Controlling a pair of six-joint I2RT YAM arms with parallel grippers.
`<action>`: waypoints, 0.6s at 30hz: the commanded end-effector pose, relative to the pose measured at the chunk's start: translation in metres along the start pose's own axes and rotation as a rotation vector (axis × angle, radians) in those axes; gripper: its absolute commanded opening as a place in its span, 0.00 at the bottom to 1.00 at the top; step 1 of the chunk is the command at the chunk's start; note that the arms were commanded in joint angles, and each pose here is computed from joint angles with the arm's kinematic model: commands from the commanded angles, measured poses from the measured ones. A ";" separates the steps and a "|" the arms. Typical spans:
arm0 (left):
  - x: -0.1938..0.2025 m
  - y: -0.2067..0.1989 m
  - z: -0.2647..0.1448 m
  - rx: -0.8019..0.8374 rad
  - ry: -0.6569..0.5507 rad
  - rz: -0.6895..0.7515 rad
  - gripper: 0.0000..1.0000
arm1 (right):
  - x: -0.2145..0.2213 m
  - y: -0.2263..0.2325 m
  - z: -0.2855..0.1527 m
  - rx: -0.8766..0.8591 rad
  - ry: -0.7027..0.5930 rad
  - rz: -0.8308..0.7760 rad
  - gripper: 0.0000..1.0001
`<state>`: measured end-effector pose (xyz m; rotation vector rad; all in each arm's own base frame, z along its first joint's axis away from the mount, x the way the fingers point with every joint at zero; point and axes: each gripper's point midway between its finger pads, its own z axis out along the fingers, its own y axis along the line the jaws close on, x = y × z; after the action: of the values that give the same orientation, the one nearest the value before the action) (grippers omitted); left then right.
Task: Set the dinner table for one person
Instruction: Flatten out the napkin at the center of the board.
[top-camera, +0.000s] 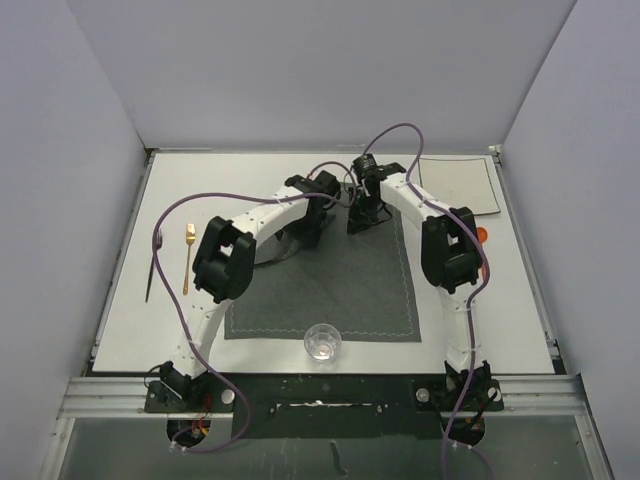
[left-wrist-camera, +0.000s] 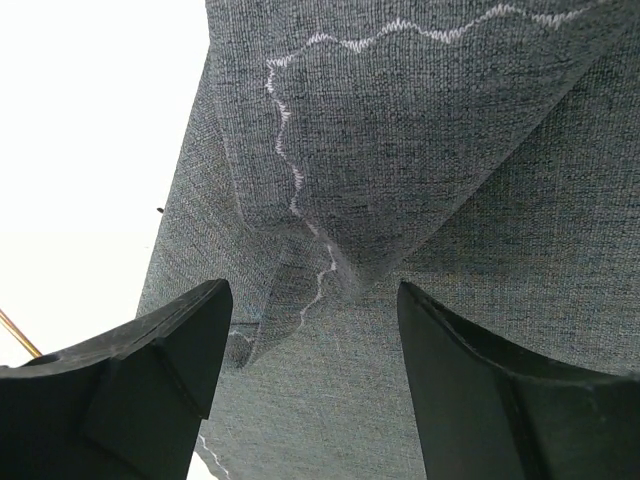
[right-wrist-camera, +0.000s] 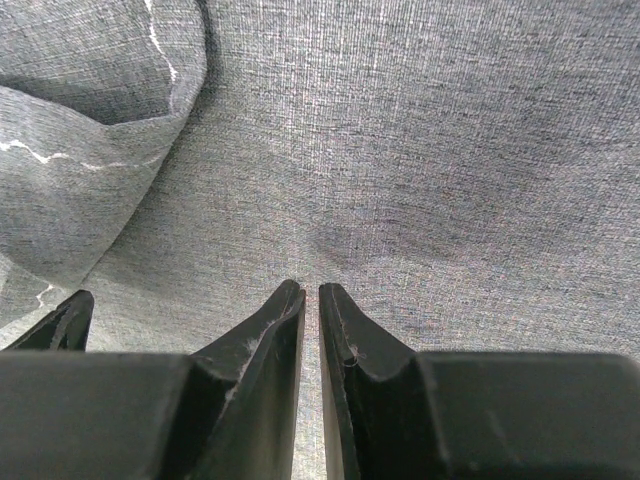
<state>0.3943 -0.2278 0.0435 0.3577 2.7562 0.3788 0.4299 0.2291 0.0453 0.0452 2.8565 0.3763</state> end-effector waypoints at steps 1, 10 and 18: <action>-0.034 0.008 -0.039 0.068 -0.119 -0.061 0.67 | -0.008 0.004 -0.004 -0.012 -0.016 -0.012 0.15; -0.082 0.027 -0.043 0.304 -0.182 -0.233 0.63 | 0.001 -0.005 0.007 0.007 0.020 -0.005 0.14; -0.109 0.043 -0.036 0.532 -0.216 -0.431 0.57 | 0.007 -0.007 0.011 0.009 0.031 -0.003 0.14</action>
<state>0.4632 -0.2053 0.0593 0.0134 2.7688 -0.1310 0.4236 0.2260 0.0271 0.0477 2.9071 0.3498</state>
